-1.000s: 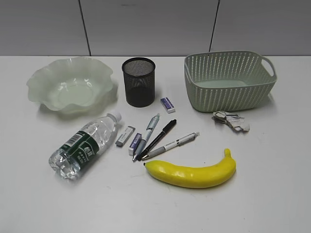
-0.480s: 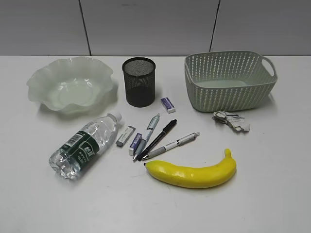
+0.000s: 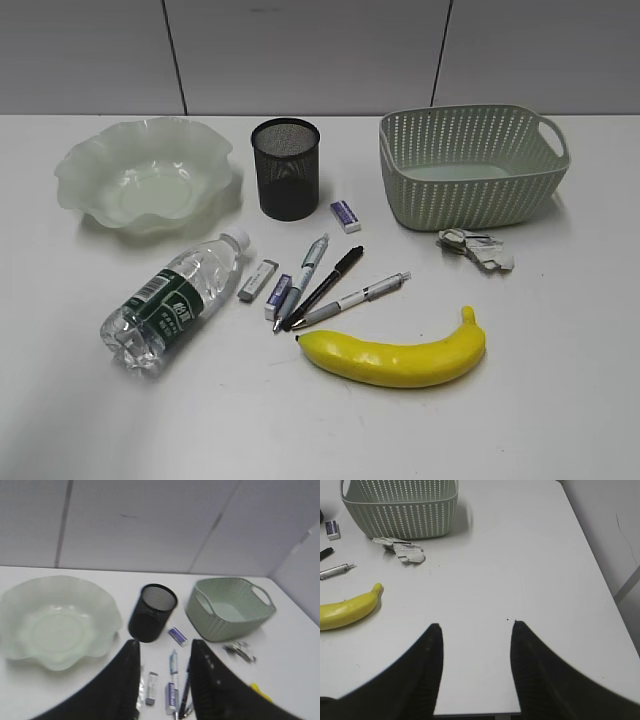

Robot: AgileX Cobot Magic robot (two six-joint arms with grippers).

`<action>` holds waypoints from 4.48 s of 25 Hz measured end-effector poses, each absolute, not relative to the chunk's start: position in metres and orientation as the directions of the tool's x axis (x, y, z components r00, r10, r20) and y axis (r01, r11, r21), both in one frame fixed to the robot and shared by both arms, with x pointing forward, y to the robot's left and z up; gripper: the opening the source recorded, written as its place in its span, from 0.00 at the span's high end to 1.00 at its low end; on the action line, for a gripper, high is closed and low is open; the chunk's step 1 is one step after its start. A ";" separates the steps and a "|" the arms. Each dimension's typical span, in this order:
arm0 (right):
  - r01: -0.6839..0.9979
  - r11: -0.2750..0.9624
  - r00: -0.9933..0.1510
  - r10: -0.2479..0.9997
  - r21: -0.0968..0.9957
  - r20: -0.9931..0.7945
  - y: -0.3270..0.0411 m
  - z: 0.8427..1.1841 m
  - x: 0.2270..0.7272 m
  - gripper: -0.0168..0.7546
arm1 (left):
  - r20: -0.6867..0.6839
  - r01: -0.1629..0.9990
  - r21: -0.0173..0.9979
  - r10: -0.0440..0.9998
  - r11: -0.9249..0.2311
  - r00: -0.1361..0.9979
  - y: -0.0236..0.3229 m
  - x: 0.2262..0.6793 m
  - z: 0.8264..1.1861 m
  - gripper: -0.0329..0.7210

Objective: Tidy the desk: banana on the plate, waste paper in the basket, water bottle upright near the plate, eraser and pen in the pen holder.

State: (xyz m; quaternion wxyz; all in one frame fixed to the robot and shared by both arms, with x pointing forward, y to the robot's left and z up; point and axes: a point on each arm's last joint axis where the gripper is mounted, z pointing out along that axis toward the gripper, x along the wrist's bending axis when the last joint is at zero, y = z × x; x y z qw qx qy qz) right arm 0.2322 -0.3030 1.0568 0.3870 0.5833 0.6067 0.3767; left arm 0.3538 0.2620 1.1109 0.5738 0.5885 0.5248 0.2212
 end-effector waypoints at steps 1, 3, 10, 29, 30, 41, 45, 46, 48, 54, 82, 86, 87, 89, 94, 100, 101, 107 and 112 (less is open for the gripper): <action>0.416 0.037 -0.020 0.999 0.909 -0.031 -0.303 1.057 0.232 0.51 | -0.340 0.401 0.900 0.851 0.171 0.401 0.258 0.370 1.111 0.62; 0.416 0.037 -0.020 0.999 0.909 -0.031 -0.303 1.057 0.232 0.51 | -0.333 0.459 0.886 0.787 0.071 0.520 0.249 0.404 1.108 0.62; 0.416 0.037 -0.020 0.999 0.909 -0.032 -0.303 1.057 0.232 0.51 | -0.293 0.510 0.814 0.561 -0.279 0.774 0.199 0.492 1.097 0.62; 0.416 0.037 -0.020 0.999 0.909 -0.032 -0.303 1.057 0.232 0.51 | 0.019 0.003 0.463 0.013 -0.887 1.000 -0.030 0.479 0.953 0.31; 0.416 0.037 -0.020 0.999 0.909 -0.032 -0.303 1.057 0.232 0.51 | 0.033 0.000 0.467 0.017 -0.884 0.999 -0.034 0.479 0.948 0.31; 0.416 0.036 -0.020 0.999 0.909 -0.031 -0.303 1.057 0.232 0.51 | 0.024 0.025 0.427 0.039 -0.904 0.999 -0.047 0.488 0.896 0.30; 0.416 0.037 -0.020 0.999 0.909 -0.032 -0.303 1.057 0.232 0.51 | 0.016 0.031 0.417 0.041 -0.908 0.999 -0.048 0.489 0.887 0.44; 0.416 0.037 -0.020 0.999 0.909 -0.032 -0.303 1.057 0.232 0.51 | 0.019 0.029 0.421 0.041 -0.907 0.999 -0.049 0.490 0.889 0.52; 0.416 0.037 -0.020 0.999 0.909 -0.032 -0.303 1.057 0.232 0.51 | 0.026 0.029 0.440 0.045 -0.898 0.999 -0.052 0.492 0.895 0.52; 0.416 0.037 -0.020 0.999 0.909 -0.032 -0.303 1.057 0.232 0.51 | -0.005 0.059 0.577 0.069 -0.815 0.998 -0.070 0.496 0.957 0.52; 0.416 0.038 -0.020 0.999 0.909 -0.033 -0.303 1.057 0.232 0.51 | -0.061 0.757 0.488 0.848 -0.435 0.527 0.198 0.675 0.990 0.52; 0.416 0.038 -0.020 0.999 0.909 -0.033 -0.303 1.057 0.232 0.51 | -0.063 0.766 0.481 0.855 -0.426 0.515 0.198 0.681 0.974 0.50; 0.416 0.037 -0.020 0.999 0.909 -0.032 -0.303 1.057 0.232 0.51 | -0.058 0.762 0.489 0.856 -0.423 0.513 0.198 0.681 0.975 0.45; 0.416 0.037 -0.020 0.999 0.909 -0.032 -0.303 1.057 0.232 0.51 | -0.053 0.756 0.501 0.857 -0.421 0.512 0.198 0.681 0.979 0.33; 0.416 0.037 -0.020 0.999 0.909 -0.032 -0.303 1.057 0.232 0.51 | -0.025 0.729 0.528 0.850 -0.437 0.527 0.201 0.671 1.011 0.23; 0.416 0.038 -0.020 0.999 0.909 -0.033 -0.303 1.057 0.232 0.51 | 0.015 0.723 0.571 0.885 -0.389 0.464 0.213 0.632 1.090 0.24; 0.416 0.038 -0.020 0.999 0.909 -0.033 -0.303 1.057 0.232 0.51 | 0.014 0.725 0.574 0.890 -0.379 0.455 0.216 0.620 1.107 0.26; 0.416 0.038 -0.020 0.999 0.909 -0.033 -0.303 1.057 0.232 0.51 | -0.008 0.726 0.605 0.909 -0.328 0.417 0.233 0.531 1.193 0.35; 0.416 0.038 -0.020 0.999 0.909 -0.033 -0.303 1.057 0.232 0.51 | 0.003 0.624 0.741 0.931 -0.247 0.365 0.249 0.450 1.246 0.36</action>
